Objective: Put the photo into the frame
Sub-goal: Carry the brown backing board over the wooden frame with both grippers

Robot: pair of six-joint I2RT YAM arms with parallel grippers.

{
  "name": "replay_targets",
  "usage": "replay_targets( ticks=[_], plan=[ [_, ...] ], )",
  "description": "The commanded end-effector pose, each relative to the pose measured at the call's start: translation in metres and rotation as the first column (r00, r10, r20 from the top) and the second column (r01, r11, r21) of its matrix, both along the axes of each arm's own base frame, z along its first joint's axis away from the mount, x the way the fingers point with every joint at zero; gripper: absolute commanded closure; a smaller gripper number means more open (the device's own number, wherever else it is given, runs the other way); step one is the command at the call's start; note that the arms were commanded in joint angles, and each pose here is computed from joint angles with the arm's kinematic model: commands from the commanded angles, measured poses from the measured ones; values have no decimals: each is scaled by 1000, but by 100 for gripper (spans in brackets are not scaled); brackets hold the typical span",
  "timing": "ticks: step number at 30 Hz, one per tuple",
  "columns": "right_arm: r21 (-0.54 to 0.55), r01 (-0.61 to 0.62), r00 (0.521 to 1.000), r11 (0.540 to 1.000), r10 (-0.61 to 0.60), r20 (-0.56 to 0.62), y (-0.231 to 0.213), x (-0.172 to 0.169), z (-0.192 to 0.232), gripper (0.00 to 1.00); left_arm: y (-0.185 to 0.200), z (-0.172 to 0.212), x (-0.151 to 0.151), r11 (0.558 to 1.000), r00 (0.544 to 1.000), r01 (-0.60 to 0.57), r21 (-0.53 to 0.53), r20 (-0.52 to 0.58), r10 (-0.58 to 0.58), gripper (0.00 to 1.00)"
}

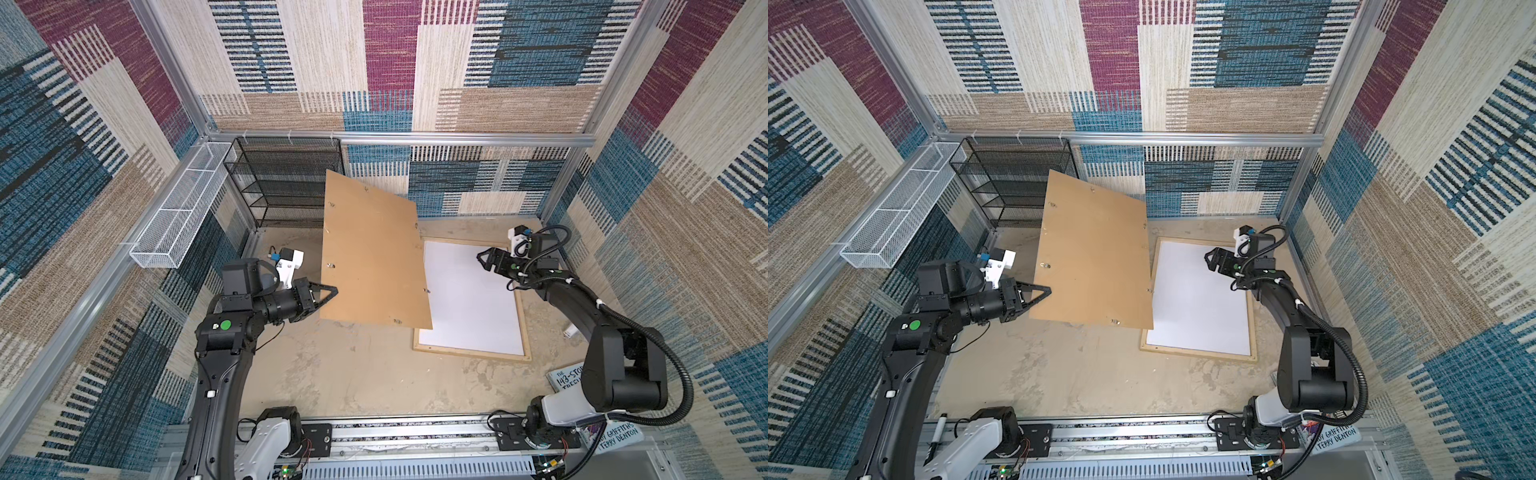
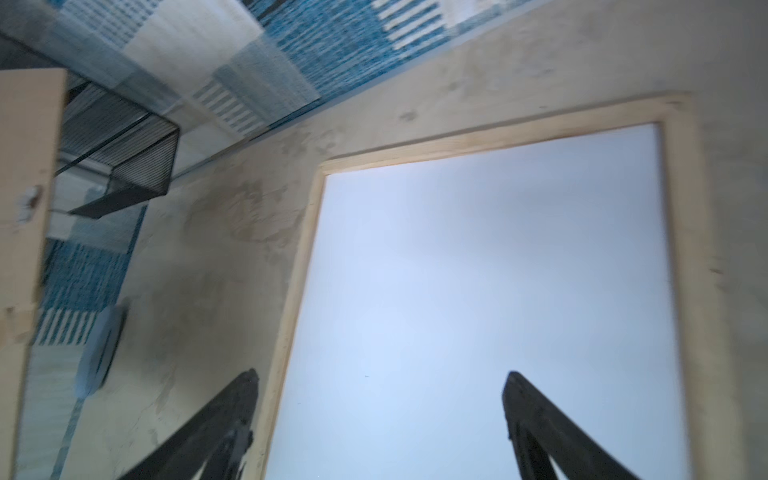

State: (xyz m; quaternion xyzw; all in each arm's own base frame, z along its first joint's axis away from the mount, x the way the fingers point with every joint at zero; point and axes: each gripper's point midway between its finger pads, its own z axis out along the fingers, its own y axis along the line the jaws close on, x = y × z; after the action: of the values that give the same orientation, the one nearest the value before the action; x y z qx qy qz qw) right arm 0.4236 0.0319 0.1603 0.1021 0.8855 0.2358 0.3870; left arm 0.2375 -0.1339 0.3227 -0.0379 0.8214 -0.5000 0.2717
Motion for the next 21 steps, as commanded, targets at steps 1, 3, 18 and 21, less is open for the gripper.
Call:
replay_targets(
  ticks=[1,3,18,21],
  plan=[
    [-46,115,990,992,-118,-82,-40,-15,-23,6,-18,31,17,995,986,72,-75,155,-60,100],
    [-39,163,980,986,-166,-109,-57,-20,-34,5,-32,34,24,988,980,112,-109,178,-91,100],
    [-31,234,948,972,-235,-216,-85,-34,-85,6,-102,-5,55,958,964,227,-174,180,-196,100],
    [4,201,956,979,-196,-219,-78,-33,-89,6,-114,-26,61,948,966,240,-210,145,-212,100]
  ],
)
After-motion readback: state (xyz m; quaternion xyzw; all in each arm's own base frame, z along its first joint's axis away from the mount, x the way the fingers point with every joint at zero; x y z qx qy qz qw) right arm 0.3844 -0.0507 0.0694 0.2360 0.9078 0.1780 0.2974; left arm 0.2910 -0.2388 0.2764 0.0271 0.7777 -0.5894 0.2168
